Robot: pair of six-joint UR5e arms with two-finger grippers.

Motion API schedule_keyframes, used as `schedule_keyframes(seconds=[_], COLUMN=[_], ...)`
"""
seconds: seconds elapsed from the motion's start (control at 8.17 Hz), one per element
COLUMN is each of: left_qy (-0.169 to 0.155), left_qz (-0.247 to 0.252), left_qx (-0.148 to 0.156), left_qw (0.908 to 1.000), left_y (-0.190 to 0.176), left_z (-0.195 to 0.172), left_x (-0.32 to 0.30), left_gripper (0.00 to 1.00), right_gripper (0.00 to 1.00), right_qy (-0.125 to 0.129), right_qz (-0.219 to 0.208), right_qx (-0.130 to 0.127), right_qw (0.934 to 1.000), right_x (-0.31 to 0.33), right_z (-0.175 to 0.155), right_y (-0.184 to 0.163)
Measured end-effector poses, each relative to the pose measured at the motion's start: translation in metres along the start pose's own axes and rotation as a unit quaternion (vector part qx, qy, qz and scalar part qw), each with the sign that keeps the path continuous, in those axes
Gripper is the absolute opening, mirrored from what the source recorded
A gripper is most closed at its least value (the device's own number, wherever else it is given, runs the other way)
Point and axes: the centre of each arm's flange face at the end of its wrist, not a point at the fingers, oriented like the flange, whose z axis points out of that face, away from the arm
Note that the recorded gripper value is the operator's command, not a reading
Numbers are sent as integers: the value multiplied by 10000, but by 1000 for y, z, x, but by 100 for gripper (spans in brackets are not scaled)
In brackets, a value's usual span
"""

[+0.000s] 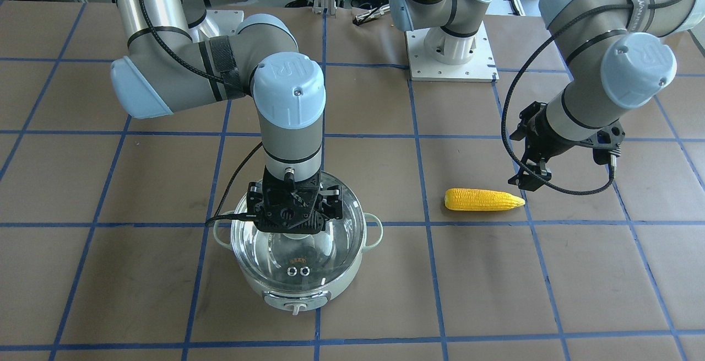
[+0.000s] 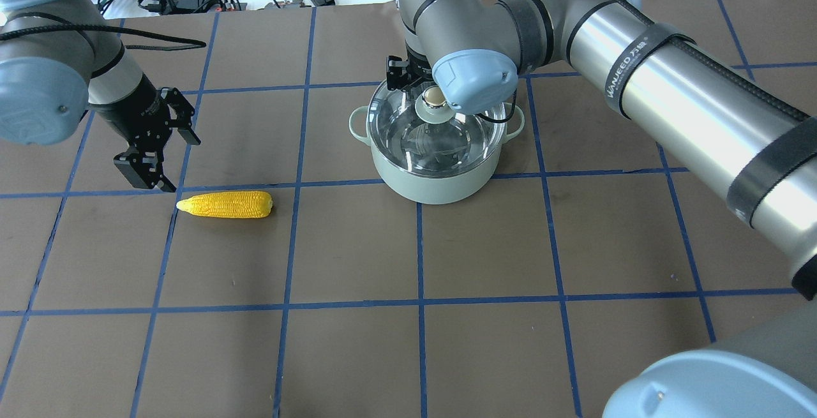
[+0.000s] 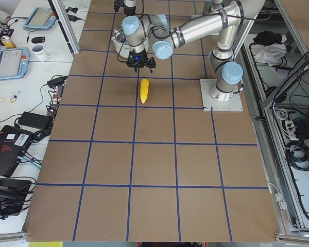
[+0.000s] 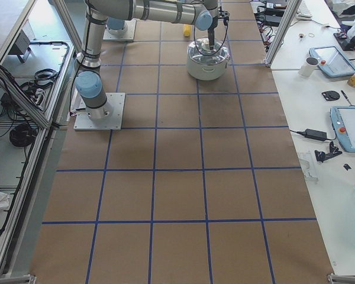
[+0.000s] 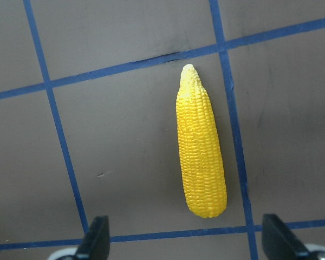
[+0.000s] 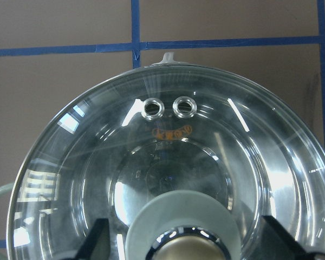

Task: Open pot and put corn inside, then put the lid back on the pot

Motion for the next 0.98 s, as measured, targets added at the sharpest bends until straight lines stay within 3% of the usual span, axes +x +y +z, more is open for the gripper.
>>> schedule_keyframes(seconds=[0.12,0.24,0.37,0.61,0.98], left_qy=[187,357,400,222,-190], left_qz=[-245,-391,-459,-540,-774], left_qx=[-43,-70,-96,-160,-274], left_qw=[9995,9986,9981,9982,9964], left_y=[0,-1,-3,-5,-9], left_z=[15,36,59,99,145], left_x=[4,11,17,26,35], left_gripper=[100,100,100,100,100], right_gripper=[71,45,33,26,25], right_qy=[-5,-8,-10,-22,-32], right_qz=[10,14,14,-7,-43], right_qx=[-10,-16,-18,-13,8], right_qw=[10000,10000,10000,10000,10000], right_x=[0,0,0,0,1], right_z=[1,2,2,1,-3], right_y=[1,1,1,1,1])
